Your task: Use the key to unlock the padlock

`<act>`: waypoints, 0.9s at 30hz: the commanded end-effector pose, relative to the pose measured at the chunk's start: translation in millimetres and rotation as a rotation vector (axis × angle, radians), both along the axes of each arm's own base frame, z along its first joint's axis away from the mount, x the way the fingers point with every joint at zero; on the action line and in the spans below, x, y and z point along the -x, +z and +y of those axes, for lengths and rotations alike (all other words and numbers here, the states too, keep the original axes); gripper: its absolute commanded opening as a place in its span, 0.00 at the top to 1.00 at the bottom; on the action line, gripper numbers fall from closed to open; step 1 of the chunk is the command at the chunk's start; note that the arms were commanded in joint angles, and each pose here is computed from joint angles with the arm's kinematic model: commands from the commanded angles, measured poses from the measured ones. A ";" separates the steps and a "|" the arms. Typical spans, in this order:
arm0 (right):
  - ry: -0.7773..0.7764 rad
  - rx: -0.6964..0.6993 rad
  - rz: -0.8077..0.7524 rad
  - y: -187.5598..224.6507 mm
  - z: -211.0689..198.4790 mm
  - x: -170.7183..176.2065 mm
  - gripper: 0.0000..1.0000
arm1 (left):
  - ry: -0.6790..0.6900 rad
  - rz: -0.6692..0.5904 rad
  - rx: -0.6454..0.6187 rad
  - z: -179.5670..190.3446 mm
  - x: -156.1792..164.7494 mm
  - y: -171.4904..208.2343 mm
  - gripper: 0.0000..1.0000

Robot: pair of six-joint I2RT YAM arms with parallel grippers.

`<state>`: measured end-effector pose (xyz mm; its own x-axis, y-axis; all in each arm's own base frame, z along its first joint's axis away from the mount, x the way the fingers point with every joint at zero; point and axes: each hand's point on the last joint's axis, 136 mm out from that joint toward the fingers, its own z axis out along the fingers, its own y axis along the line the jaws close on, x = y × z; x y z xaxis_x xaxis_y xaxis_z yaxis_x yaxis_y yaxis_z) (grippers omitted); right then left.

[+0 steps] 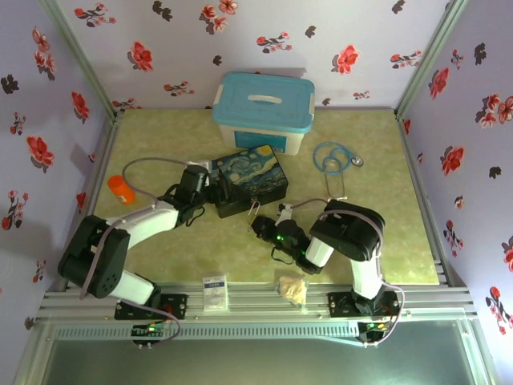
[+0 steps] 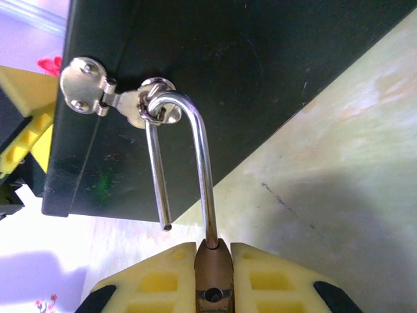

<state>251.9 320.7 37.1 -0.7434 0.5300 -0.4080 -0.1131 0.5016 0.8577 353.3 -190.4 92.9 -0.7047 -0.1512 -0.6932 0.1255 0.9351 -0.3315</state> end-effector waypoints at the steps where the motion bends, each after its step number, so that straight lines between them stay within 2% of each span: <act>1: -0.151 0.040 -0.023 -0.6 -27.6 -9.9 1.00 | 0.006 0.134 -0.156 24.5 22.4 -48.2 0.35; 5: -0.164 0.072 -0.054 6.9 -27.7 -12.4 1.00 | 0.007 0.131 -0.155 25.1 22.4 -49.7 0.36; 9: -0.213 -0.031 -0.030 4.6 -21.5 -19.8 1.00 | 0.002 0.126 -0.158 25.6 22.9 -49.4 0.38; 14: -0.260 -0.040 -0.078 17.1 -16.4 -20.3 1.00 | -0.003 0.117 -0.172 26.9 21.9 -48.3 0.38; 19: -0.294 -0.098 -0.028 12.2 -13.2 -24.4 1.00 | -0.010 0.118 -0.176 26.2 21.5 -50.2 0.38; 23: -0.336 -0.128 -0.015 13.1 -16.3 -28.5 1.00 | -0.029 0.117 -0.155 22.2 23.5 -47.7 0.43; 27: -0.353 -0.137 -0.055 28.1 -17.4 -32.6 1.00 | -0.031 0.117 -0.155 22.7 25.2 -48.4 0.44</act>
<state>268.8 315.8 44.0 -0.5937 0.7189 -0.3616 -0.0064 0.4451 0.8955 358.2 -193.8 95.3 -0.6779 -0.1285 -0.7239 0.1616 0.9345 -0.3172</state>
